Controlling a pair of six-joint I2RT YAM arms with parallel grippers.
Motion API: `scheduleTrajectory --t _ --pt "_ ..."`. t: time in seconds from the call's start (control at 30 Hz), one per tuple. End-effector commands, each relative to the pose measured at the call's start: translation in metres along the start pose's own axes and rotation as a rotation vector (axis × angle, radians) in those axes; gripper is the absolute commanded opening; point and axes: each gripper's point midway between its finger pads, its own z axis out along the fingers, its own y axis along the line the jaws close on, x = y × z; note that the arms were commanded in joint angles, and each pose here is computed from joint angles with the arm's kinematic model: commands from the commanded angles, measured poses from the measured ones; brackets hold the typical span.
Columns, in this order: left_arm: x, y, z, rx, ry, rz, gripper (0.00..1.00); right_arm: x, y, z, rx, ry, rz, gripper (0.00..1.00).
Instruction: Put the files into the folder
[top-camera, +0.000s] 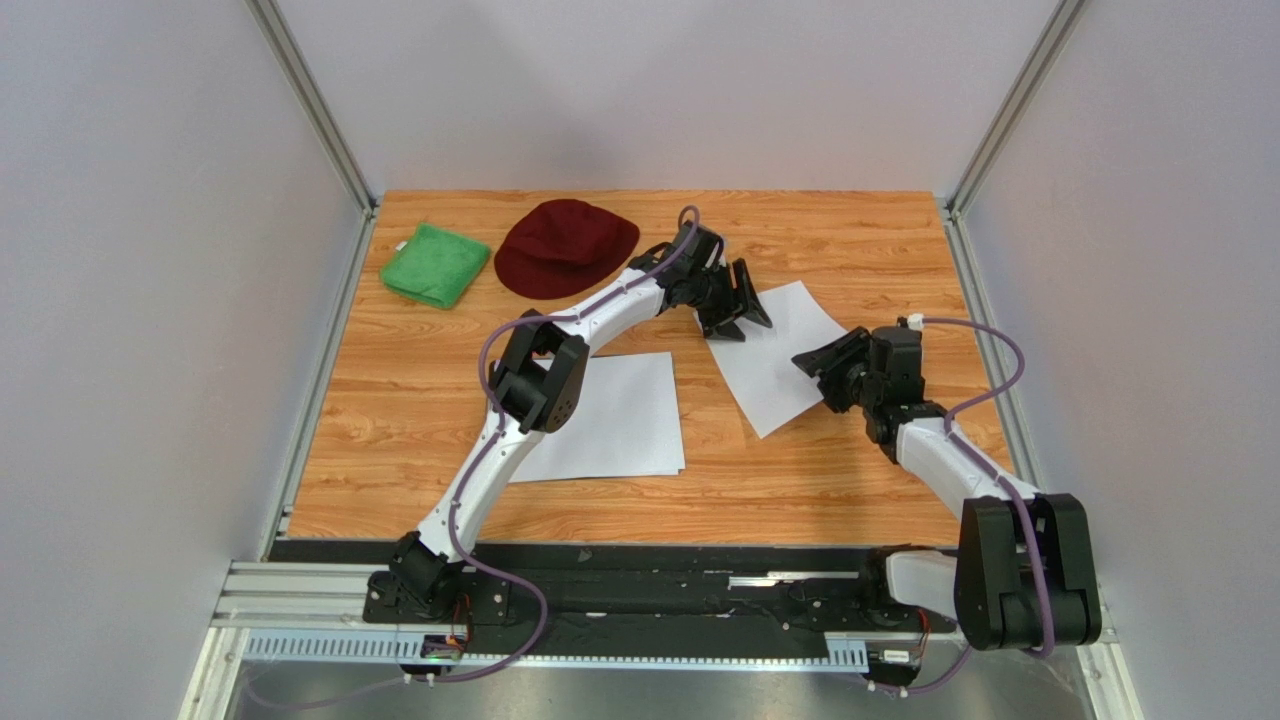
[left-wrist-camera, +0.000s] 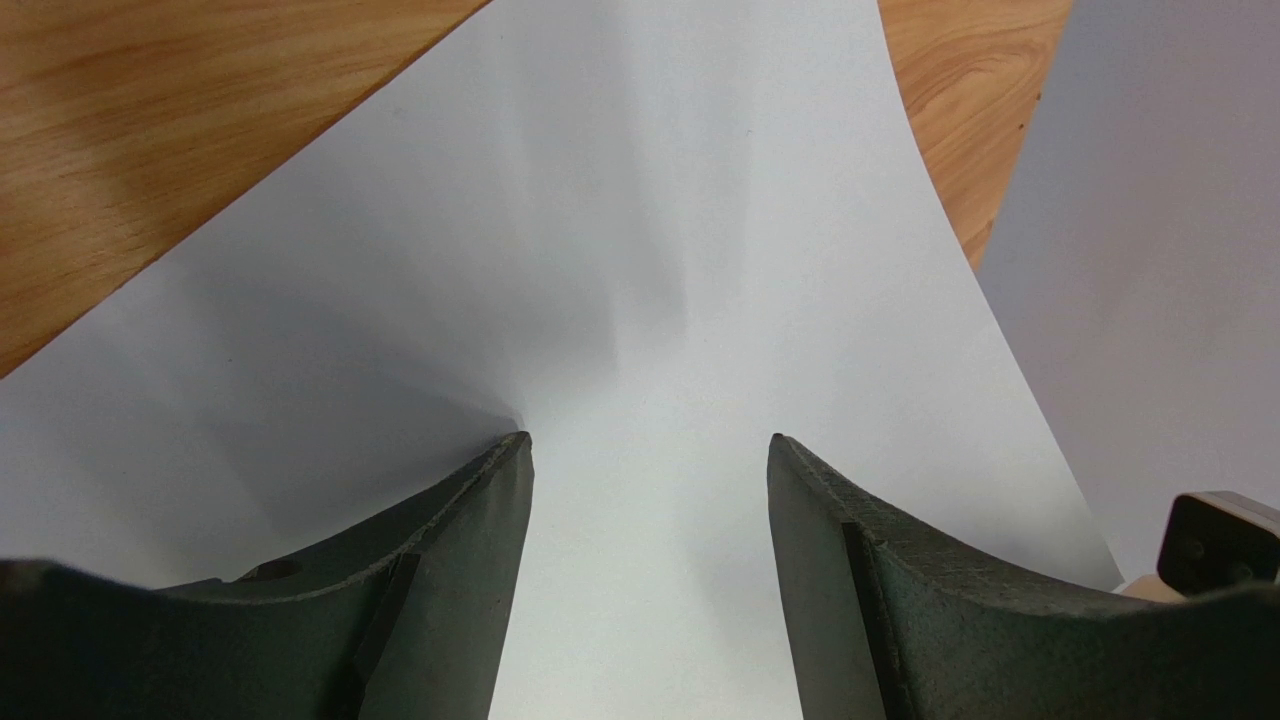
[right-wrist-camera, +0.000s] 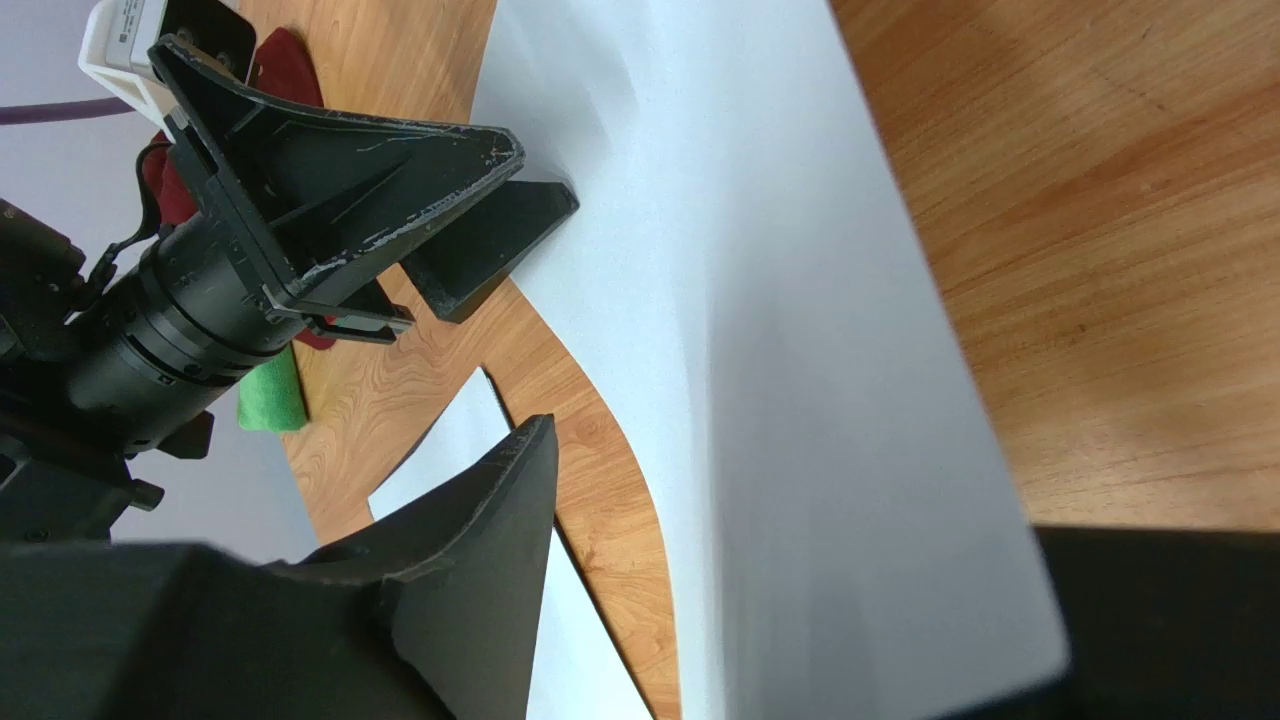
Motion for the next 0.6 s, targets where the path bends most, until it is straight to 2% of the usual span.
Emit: scheduleTrajectory --t 0.0,0.03,0.1,0.17,0.2,0.23,0.27,0.3,0.33,0.37,0.4,0.47,0.5,0.57 --pt "0.007 0.016 -0.002 -0.059 0.021 0.015 0.7 -0.003 -0.012 -0.002 0.042 -0.023 -0.003 0.38" --pt "0.008 0.011 -0.003 -0.043 0.027 0.027 0.71 -0.003 -0.012 -0.001 0.045 -0.022 0.001 0.27" --pt "0.003 -0.002 -0.012 -0.023 0.016 0.086 0.78 -0.005 -0.011 -0.001 0.043 -0.024 -0.006 0.15" --pt "-0.001 -0.019 -0.027 0.002 0.002 0.146 0.89 -0.014 -0.01 -0.003 0.073 -0.046 -0.069 0.04" --pt "-0.01 -0.045 -0.048 0.042 -0.03 0.224 0.91 -0.019 -0.009 -0.004 0.085 -0.057 -0.115 0.0" --pt "-0.014 -0.059 -0.064 0.066 -0.04 0.257 0.91 -0.022 -0.011 -0.008 0.116 -0.052 -0.153 0.0" --pt "-0.014 -0.068 -0.081 0.067 -0.043 0.282 0.92 -0.038 0.01 -0.011 0.088 -0.086 -0.2 0.0" --pt "-0.02 -0.099 -0.117 0.106 -0.09 0.364 0.92 -0.044 0.017 -0.014 0.079 -0.088 -0.304 0.0" --pt "-0.027 -0.106 -0.142 0.11 -0.118 0.39 0.92 -0.047 0.026 -0.019 0.074 -0.074 -0.35 0.0" --pt "-0.027 -0.11 -0.165 0.098 -0.128 0.41 0.92 -0.058 0.053 -0.027 0.02 -0.086 -0.408 0.0" --pt "-0.023 -0.124 -0.206 0.099 -0.17 0.475 0.92 -0.062 0.067 -0.032 -0.007 -0.082 -0.49 0.0" --pt "-0.032 -0.11 -0.257 0.023 -0.248 0.489 0.92 -0.053 0.084 -0.042 -0.033 -0.006 -0.564 0.0" --pt "-0.019 -0.104 -0.296 -0.007 -0.289 0.51 0.92 -0.059 0.117 -0.054 -0.096 -0.024 -0.609 0.0" --pt "-0.029 -0.066 -0.351 -0.13 -0.413 0.458 0.92 -0.03 0.142 -0.066 -0.153 0.063 -0.725 0.0"
